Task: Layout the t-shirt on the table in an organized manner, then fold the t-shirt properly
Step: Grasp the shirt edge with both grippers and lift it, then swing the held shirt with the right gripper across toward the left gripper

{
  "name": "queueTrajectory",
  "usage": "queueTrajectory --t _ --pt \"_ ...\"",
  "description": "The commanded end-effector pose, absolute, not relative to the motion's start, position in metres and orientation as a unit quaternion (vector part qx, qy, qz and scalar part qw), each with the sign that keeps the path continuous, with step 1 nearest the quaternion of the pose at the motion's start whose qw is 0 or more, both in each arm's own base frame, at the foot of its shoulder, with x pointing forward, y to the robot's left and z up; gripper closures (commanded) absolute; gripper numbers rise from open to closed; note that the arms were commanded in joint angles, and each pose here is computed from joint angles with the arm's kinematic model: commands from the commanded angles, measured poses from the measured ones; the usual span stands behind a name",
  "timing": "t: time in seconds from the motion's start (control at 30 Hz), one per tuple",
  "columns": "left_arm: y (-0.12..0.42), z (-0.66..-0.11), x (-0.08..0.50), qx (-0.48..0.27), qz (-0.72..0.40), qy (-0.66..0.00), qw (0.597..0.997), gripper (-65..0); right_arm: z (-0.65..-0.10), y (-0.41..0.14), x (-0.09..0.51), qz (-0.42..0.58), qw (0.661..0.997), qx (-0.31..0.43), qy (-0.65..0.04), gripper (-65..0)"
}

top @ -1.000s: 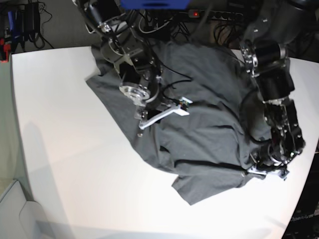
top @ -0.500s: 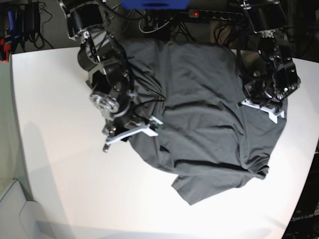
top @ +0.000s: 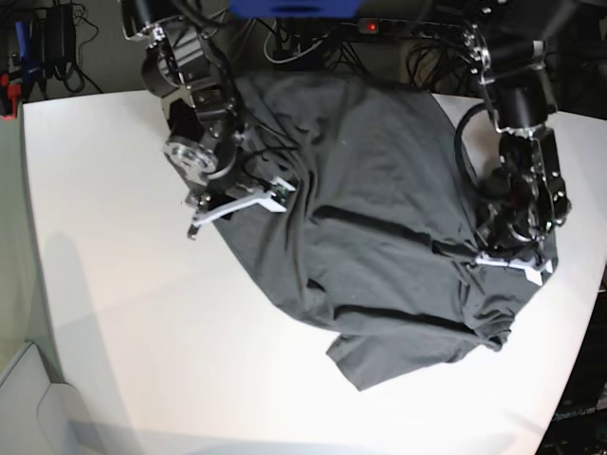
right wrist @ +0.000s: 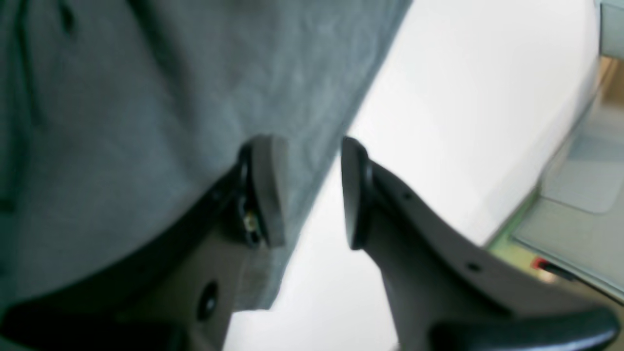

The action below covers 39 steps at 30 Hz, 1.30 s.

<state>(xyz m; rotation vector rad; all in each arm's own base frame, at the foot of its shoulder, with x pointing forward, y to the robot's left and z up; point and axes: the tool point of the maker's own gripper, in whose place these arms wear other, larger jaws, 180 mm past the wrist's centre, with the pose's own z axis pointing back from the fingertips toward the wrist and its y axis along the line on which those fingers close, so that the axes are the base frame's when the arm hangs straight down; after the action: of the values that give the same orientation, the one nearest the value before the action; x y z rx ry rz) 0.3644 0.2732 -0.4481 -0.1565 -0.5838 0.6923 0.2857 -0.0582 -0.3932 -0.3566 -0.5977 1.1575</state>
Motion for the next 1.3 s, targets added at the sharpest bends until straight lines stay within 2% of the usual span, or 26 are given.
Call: queueTrajectory --t 0.0,0.13,0.43,0.53,0.63,0.7,0.87,1.03,1.17,1.27 --pt "0.275 -0.481 0.331 -0.033 0.339 -0.206 0.917 0.0 -0.385 -0.05 0.29 0.53 0.779 -0.16 -0.295 -19.9" --pt "0.281 -0.473 0.367 0.006 0.32 -0.234 0.918 0.0 -0.405 -0.011 0.27 0.566 0.766 -0.12 -0.28 -19.9" --pt "0.266 -0.439 0.441 0.014 0.299 -0.302 0.905 -0.1 -0.422 0.083 0.236 0.622 0.734 -0.033 -0.271 -19.9" --pt "0.247 -0.434 0.458 0.011 0.286 -0.32 0.903 -0.2 -0.433 0.103 0.224 0.66 0.706 -0.024 -0.257 -19.9" --pt "0.221 -0.432 0.469 0.0 0.273 -0.335 0.902 -0.2 -0.432 0.139 0.198 0.709 0.654 0.0 -0.262 -19.9" --pt "0.21 -0.429 0.474 -0.011 0.272 -0.34 0.9 -0.1 -0.426 0.152 0.191 0.718 0.641 0.016 -0.27 -19.9" --pt "0.215 -0.395 0.492 -0.022 0.277 -0.374 0.885 -0.1 -0.4 0.16 0.21 0.701 0.641 0.025 -0.311 -19.9" --pt "0.231 -0.351 0.489 -0.039 0.289 -0.406 0.866 -0.1 -0.371 0.15 0.238 0.664 0.658 0.015 -0.355 -19.9" --pt "0.237 -0.315 0.47 -0.083 0.297 -0.422 0.853 0.0 -0.357 0.133 0.258 0.632 0.679 0.003 -0.374 -19.9" --pt "0.222 -0.312 0.44 -0.127 0.288 -0.399 0.861 0.0 -0.347 0.118 0.28 0.609 0.692 -0.015 -0.387 -19.9"
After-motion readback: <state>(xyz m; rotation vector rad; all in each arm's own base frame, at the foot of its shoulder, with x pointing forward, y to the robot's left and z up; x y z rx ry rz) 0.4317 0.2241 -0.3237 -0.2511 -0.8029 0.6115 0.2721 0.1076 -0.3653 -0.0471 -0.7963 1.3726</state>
